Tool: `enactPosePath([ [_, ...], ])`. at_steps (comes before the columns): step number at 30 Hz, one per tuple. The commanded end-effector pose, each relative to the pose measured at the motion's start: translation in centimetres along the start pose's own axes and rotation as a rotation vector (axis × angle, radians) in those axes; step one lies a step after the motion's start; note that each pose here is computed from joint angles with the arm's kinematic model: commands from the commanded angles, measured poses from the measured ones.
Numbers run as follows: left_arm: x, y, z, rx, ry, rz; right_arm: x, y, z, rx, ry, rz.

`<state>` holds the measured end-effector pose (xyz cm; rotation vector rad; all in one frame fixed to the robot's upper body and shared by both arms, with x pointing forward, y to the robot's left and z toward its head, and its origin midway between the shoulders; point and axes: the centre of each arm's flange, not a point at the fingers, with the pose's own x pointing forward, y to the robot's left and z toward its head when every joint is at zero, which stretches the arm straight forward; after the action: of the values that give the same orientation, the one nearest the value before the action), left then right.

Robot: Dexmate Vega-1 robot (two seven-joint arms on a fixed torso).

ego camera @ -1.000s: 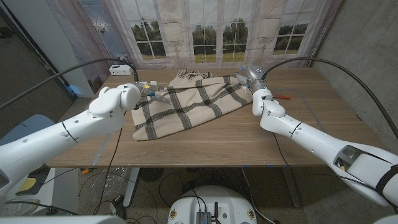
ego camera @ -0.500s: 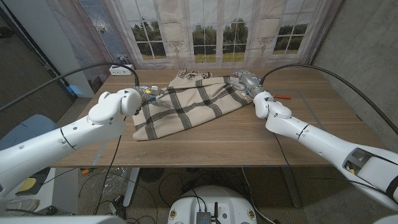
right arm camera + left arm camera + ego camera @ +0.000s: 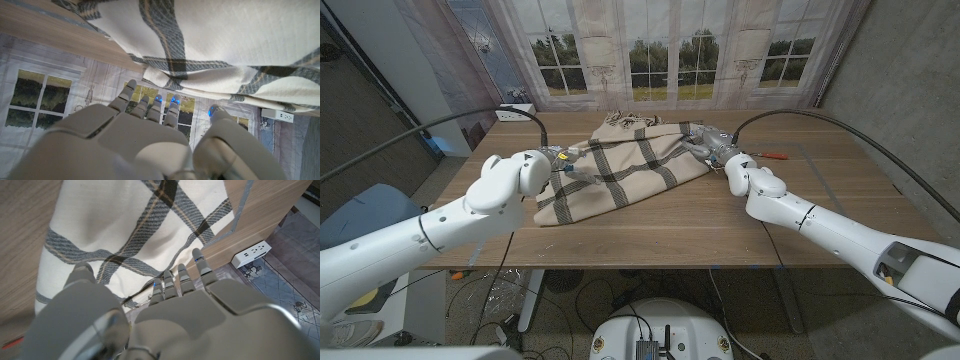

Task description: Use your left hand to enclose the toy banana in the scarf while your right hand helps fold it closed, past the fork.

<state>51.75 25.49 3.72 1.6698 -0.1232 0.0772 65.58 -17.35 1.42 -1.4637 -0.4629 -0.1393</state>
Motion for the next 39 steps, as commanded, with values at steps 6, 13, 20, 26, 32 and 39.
enactPosePath([
  [6,-2.0,-2.0,2.2,0.079,0.016,-0.040,-0.1,2.0,0.7,-0.031,0.005,0.084],
  [13,-2.5,-2.7,3.1,0.154,0.079,-0.081,-0.2,2.5,0.8,-0.021,-0.007,0.098],
  [20,-2.3,-3.6,3.6,0.247,0.157,-0.094,-0.2,3.0,0.9,-0.010,-0.013,0.108],
  [26,-1.8,-4.3,4.4,0.296,0.162,-0.120,-0.1,3.1,0.9,-0.002,-0.012,0.110],
  [32,-1.1,-5.1,5.0,0.333,0.170,-0.135,0.1,3.3,0.8,0.003,-0.013,0.117],
  [39,-0.1,-6.0,4.9,0.358,0.187,-0.140,0.3,3.3,0.7,0.006,-0.015,0.119],
])
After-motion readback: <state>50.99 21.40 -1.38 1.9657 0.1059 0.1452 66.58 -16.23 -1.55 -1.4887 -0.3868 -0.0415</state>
